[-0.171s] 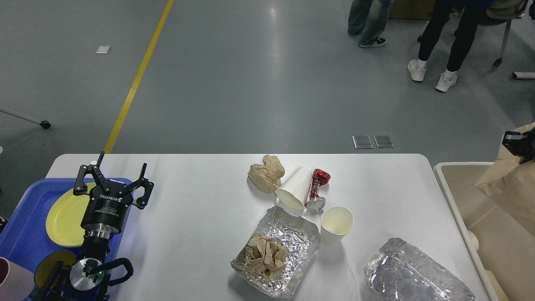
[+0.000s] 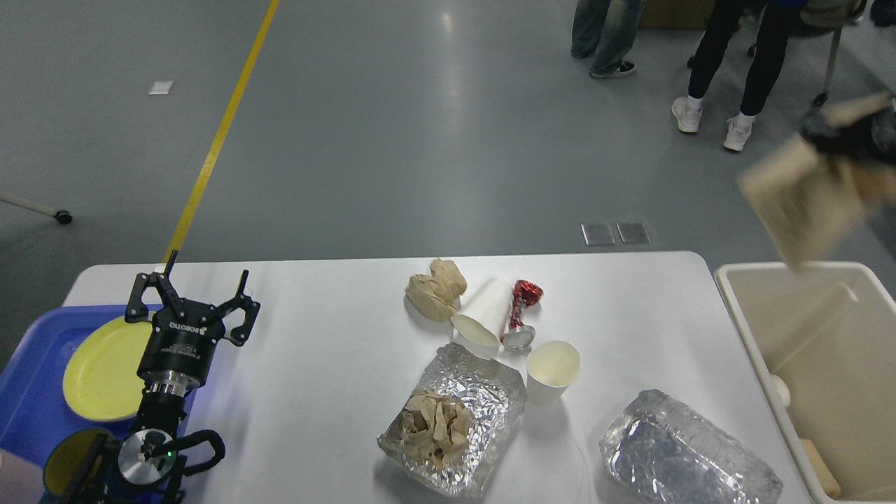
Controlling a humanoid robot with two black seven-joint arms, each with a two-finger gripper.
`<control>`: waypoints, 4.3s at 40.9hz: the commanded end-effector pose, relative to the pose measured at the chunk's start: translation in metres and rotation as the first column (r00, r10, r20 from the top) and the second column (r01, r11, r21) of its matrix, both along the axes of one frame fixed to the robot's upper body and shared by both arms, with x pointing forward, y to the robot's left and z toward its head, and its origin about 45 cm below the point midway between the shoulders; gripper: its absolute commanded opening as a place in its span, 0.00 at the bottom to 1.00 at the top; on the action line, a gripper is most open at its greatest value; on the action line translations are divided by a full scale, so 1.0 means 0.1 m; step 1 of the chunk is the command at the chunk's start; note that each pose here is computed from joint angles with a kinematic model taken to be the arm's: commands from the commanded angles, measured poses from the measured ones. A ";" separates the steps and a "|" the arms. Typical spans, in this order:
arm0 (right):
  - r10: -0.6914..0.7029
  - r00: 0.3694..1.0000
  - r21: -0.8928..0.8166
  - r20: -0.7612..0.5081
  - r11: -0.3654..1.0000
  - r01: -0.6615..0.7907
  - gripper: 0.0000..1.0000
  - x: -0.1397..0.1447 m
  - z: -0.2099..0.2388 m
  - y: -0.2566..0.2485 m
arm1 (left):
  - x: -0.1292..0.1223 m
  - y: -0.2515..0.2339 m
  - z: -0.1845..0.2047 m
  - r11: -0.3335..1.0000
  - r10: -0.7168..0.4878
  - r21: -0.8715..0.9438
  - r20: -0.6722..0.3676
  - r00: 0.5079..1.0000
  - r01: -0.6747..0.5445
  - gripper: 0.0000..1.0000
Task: Tidy desktop
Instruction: 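Release the paper bag into the bin with the right gripper, then raise the right gripper and move it over the crumpled foil tray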
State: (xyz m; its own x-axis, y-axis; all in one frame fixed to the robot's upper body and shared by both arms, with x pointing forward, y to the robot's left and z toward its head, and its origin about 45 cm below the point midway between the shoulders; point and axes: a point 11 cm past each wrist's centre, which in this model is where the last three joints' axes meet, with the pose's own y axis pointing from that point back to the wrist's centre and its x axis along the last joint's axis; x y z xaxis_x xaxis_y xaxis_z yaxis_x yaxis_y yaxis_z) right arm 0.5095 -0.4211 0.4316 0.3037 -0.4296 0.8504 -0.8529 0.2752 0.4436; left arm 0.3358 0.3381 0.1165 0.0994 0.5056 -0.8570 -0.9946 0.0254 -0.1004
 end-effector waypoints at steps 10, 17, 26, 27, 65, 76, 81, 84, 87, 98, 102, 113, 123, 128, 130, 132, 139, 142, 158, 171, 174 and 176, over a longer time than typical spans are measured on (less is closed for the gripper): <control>-0.347 0.862 -0.185 -0.369 0.937 0.298 0.00 -1.55 -2.85 -1.52 | 0.00 0.01 0.00 1.000 0.001 0.001 -0.002 1.000 -0.001 0.96; -0.352 0.860 -0.200 -0.370 0.934 0.296 0.00 -1.57 -2.85 -1.55 | 0.00 0.01 -0.01 1.000 0.003 0.001 -0.003 1.000 -0.003 0.96; -0.357 0.854 -0.209 -0.379 0.932 0.297 0.00 -1.59 -2.87 -1.56 | 0.00 0.01 -0.01 1.000 0.001 0.001 -0.003 1.000 -0.001 0.96; -0.357 0.854 -0.212 -0.378 0.931 0.296 0.00 -1.59 -2.86 -1.56 | 0.00 0.01 0.00 1.000 0.002 0.001 -0.001 1.000 -0.002 0.96; -0.396 0.831 -0.300 -0.391 0.908 0.292 0.55 -2.06 -3.42 -1.55 | 0.00 0.01 0.00 1.000 0.002 0.001 -0.001 1.000 -0.002 0.96; -0.391 0.865 -0.331 -0.313 0.899 0.287 1.00 -2.10 -3.60 -1.39 | 0.00 0.01 0.00 1.000 0.002 0.001 -0.002 1.000 -0.002 0.96; -0.391 0.864 -0.329 -0.317 0.900 0.287 1.00 -2.11 -3.61 -1.38 | 0.00 0.01 0.00 1.000 0.001 0.001 -0.002 1.000 -0.001 0.96; -0.388 0.864 -0.319 -0.320 0.903 0.287 1.00 -2.09 -3.61 -1.36 | 0.00 0.01 0.00 1.000 0.001 0.001 -0.002 1.000 -0.001 0.96; -0.382 0.858 -0.306 -0.345 0.909 0.282 1.00 -2.11 -3.66 -1.32 | 0.00 0.00 0.00 1.000 0.001 0.001 0.000 1.000 -0.001 0.96; -0.334 0.839 -0.203 -0.429 0.941 0.271 1.00 -1.85 -3.33 -1.18 | 0.00 0.00 0.00 1.000 0.001 0.001 0.000 1.000 -0.001 0.96; -0.293 0.823 -0.168 -0.487 0.956 0.241 1.00 -1.77 -3.15 -1.10 | 0.00 0.00 0.00 1.000 0.001 0.001 0.000 1.000 -0.001 0.96; -0.136 0.759 -0.140 -0.637 0.988 0.059 1.00 -1.47 -2.38 -0.58 | 0.00 0.01 0.00 1.000 0.001 0.001 -0.002 1.000 -0.001 0.96; 0.114 0.591 0.067 -0.798 0.993 -0.101 1.00 -1.31 -1.82 0.31 | 0.00 0.01 0.00 1.000 0.001 0.001 -0.002 1.000 -0.001 0.96; 0.225 0.510 0.135 -0.830 0.969 -0.207 1.00 -1.32 -1.47 0.84 | 0.00 0.01 0.00 1.000 0.001 0.001 -0.002 1.000 -0.001 0.96; 0.250 0.486 0.150 -0.838 0.960 -0.235 1.00 -1.36 -1.40 0.99 | 0.00 0.01 0.00 1.000 0.001 0.001 -0.002 1.000 -0.001 0.96; 0.264 0.465 0.155 -0.845 0.953 -0.261 1.00 -1.42 -1.33 1.12 | 0.00 0.01 0.00 1.000 0.001 0.001 -0.002 1.000 -0.001 0.96; 0.329 0.382 0.150 -0.864 0.891 -0.429 1.00 -1.80 -0.83 1.79 | 0.00 0.01 0.00 1.000 0.002 0.001 -0.001 1.000 -0.002 0.96; 0.366 0.339 0.166 -0.867 0.852 -0.497 1.00 -1.91 -0.67 2.07 | 0.00 0.01 0.00 1.000 0.002 0.001 -0.001 1.000 -0.002 0.96; 0.385 0.333 0.175 -0.861 0.838 -0.516 1.00 -1.89 -0.56 2.17 | 0.00 0.01 -0.01 1.000 0.001 0.001 -0.003 1.000 -0.001 0.96; 0.379 0.317 0.181 -0.869 0.841 -0.510 1.00 -1.89 -0.64 2.15 | 0.00 0.01 0.00 1.000 0.001 0.001 -0.002 1.000 -0.001 0.96; 0.379 0.316 0.182 -0.870 0.841 -0.509 1.00 -1.89 -0.64 2.15 | 0.00 0.01 0.00 1.000 0.001 0.001 -0.002 1.000 -0.001 0.96; 0.378 0.316 0.181 -0.870 0.842 -0.508 1.00 -1.89 -0.64 2.15 | 0.00 0.01 0.00 1.000 0.001 0.001 -0.002 1.000 -0.001 0.96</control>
State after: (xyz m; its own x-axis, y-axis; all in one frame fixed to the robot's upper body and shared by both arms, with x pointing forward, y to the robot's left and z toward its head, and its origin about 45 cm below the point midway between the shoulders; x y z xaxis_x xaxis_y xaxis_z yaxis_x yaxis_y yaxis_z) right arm 0.3200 -0.2057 0.3675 0.9955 0.0820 0.0475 -0.0540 0.0790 0.9954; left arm 0.3355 0.3387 0.1160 0.0972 0.5067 -0.8566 -0.9949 0.0246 -0.0983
